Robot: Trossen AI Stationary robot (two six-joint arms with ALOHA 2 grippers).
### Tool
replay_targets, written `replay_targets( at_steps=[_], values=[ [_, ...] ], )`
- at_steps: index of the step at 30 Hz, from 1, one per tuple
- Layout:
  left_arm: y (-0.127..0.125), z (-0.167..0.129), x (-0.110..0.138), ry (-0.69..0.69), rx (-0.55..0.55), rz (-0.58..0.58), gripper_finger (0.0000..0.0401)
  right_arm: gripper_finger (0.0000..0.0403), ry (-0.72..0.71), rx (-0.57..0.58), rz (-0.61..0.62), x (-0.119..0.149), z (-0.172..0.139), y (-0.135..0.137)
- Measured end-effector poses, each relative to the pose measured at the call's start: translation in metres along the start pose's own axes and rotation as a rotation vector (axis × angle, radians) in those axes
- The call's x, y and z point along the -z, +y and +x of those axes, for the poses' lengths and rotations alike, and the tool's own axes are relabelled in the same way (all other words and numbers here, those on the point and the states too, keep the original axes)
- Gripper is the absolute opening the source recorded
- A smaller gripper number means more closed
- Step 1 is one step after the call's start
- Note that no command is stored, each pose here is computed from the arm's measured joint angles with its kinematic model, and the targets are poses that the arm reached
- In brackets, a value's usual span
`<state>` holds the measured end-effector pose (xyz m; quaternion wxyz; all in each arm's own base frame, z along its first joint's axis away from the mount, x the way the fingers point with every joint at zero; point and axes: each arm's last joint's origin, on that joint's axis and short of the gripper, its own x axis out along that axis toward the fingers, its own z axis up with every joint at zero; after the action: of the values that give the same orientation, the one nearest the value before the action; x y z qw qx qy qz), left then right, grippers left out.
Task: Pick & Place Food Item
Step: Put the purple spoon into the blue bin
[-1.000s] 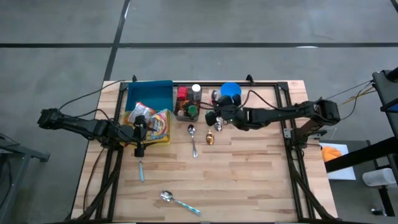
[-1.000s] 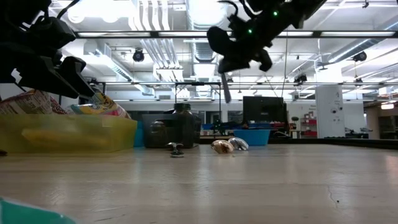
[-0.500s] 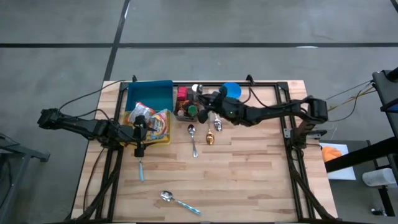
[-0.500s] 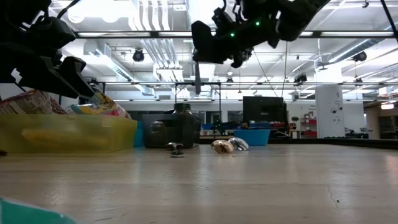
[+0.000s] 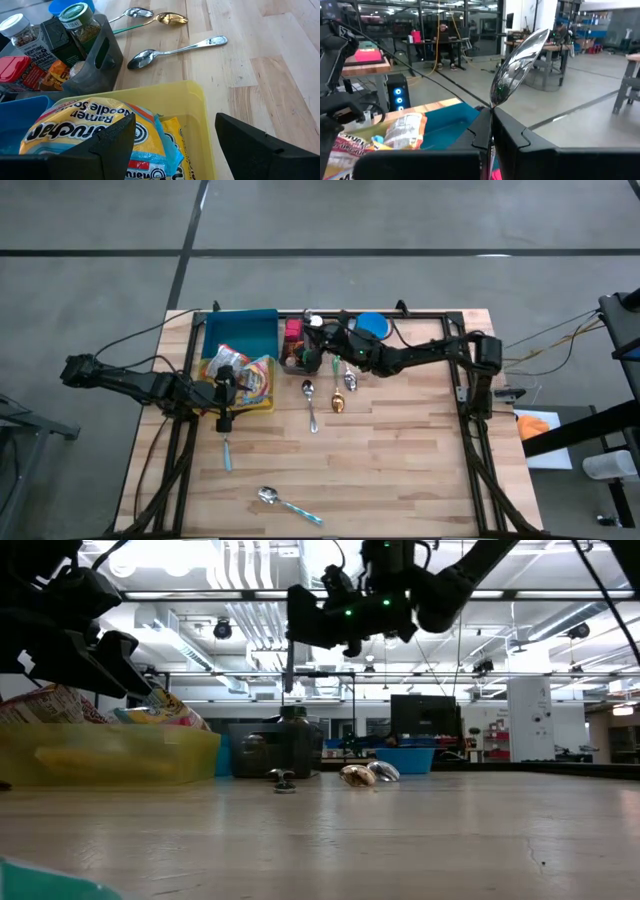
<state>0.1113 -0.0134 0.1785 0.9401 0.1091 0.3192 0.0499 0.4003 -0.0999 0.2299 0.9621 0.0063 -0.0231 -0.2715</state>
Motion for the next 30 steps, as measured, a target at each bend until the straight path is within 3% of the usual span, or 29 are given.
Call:
replay_targets(
  at_steps=[12,21,30],
  values=[
    [0.0,0.0,0.0,-0.001,0.0,0.003,0.0271,0.0008,-0.068,-0.063,-0.037,0.013,0.071,0.022],
    [0.0,0.0,0.0,0.0,0.0,0.003,0.0271,0.0008,-0.091,-0.104,-0.044,0.031,0.103,0.031],
    [0.0,0.0,0.0,0.0,0.0,0.002,0.0271,0.0008,0.051,-0.095,-0.081,0.046,0.13,0.028]
  ],
)
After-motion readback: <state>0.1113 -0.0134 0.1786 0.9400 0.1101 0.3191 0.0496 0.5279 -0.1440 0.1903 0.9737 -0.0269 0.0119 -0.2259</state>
